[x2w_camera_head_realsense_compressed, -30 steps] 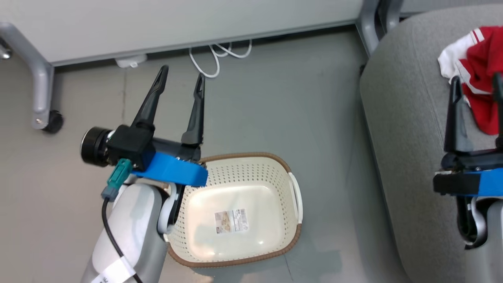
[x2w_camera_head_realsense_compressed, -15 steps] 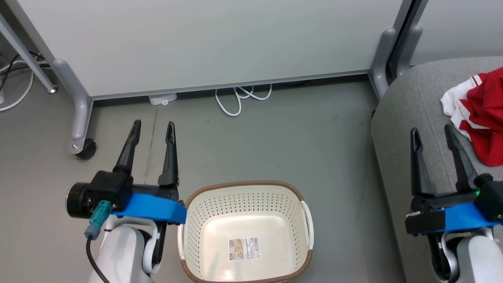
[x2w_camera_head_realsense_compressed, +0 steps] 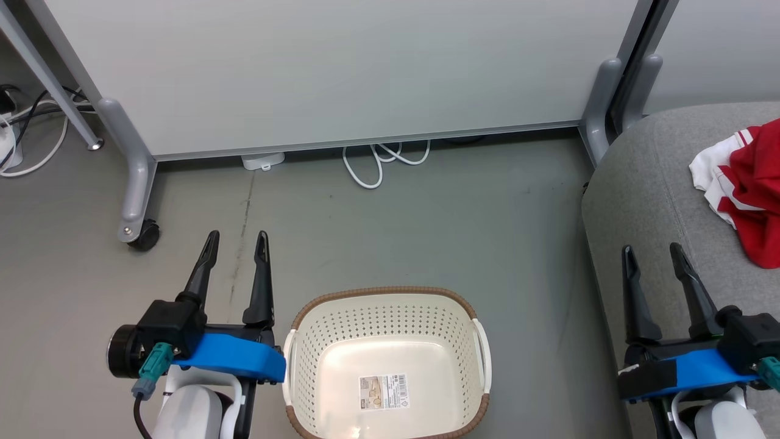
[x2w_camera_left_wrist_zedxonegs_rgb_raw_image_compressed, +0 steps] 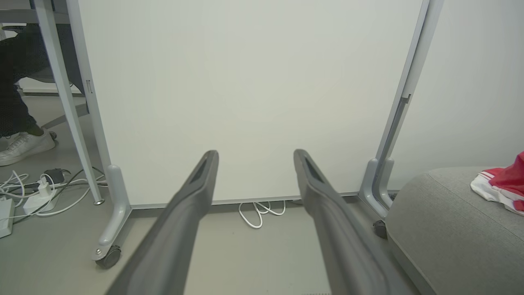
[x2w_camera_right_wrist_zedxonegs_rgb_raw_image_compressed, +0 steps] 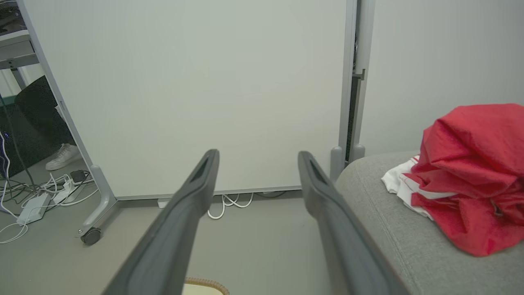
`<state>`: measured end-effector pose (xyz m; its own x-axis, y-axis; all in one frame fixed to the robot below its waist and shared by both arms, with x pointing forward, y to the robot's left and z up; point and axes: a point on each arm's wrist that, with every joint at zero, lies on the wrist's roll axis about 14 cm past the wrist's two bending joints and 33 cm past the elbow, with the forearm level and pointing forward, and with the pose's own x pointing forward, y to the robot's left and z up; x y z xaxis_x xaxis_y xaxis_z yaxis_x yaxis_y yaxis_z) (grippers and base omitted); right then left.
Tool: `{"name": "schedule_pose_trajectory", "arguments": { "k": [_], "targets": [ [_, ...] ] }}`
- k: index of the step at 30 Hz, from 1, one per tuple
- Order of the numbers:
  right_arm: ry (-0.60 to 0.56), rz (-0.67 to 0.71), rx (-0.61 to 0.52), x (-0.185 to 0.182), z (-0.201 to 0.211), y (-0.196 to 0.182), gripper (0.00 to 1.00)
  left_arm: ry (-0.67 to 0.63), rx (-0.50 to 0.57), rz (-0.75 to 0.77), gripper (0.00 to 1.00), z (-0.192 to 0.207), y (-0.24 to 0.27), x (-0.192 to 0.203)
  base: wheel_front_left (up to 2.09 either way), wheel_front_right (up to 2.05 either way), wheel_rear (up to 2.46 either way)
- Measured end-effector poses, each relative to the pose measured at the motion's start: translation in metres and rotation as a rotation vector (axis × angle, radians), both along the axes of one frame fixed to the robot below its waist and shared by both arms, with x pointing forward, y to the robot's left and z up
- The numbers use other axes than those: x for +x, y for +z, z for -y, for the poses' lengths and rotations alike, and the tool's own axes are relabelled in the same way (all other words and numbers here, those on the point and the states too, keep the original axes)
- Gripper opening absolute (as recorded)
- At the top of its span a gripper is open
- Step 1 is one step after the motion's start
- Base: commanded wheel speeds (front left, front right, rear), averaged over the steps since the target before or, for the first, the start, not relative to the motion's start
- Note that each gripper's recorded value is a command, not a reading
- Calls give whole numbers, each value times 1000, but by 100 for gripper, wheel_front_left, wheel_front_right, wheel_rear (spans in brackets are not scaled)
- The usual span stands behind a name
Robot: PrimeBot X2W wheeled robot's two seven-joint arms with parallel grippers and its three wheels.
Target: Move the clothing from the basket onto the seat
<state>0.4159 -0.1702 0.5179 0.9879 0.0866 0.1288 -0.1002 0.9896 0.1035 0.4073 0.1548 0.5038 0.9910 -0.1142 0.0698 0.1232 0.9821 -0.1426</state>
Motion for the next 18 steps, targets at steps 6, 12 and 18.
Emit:
{"name": "schedule_pose_trajectory", "arguments": {
  "k": [6, 12, 18],
  "targets": [
    [-3, -16, 6, -3, 0, -5, 100, 3, -1, -22, 100, -1, -7, -3, 0, 0, 0],
    [-4, -37, 9, -4, -1, -12, 0, 9, 3, -52, 0, -2, -17, -7, 0, 0, 0],
    [-16, -101, 56, -9, 2, -28, 0, 24, -45, -140, 0, -5, -41, -19, 0, 0, 0]
  ]
}}
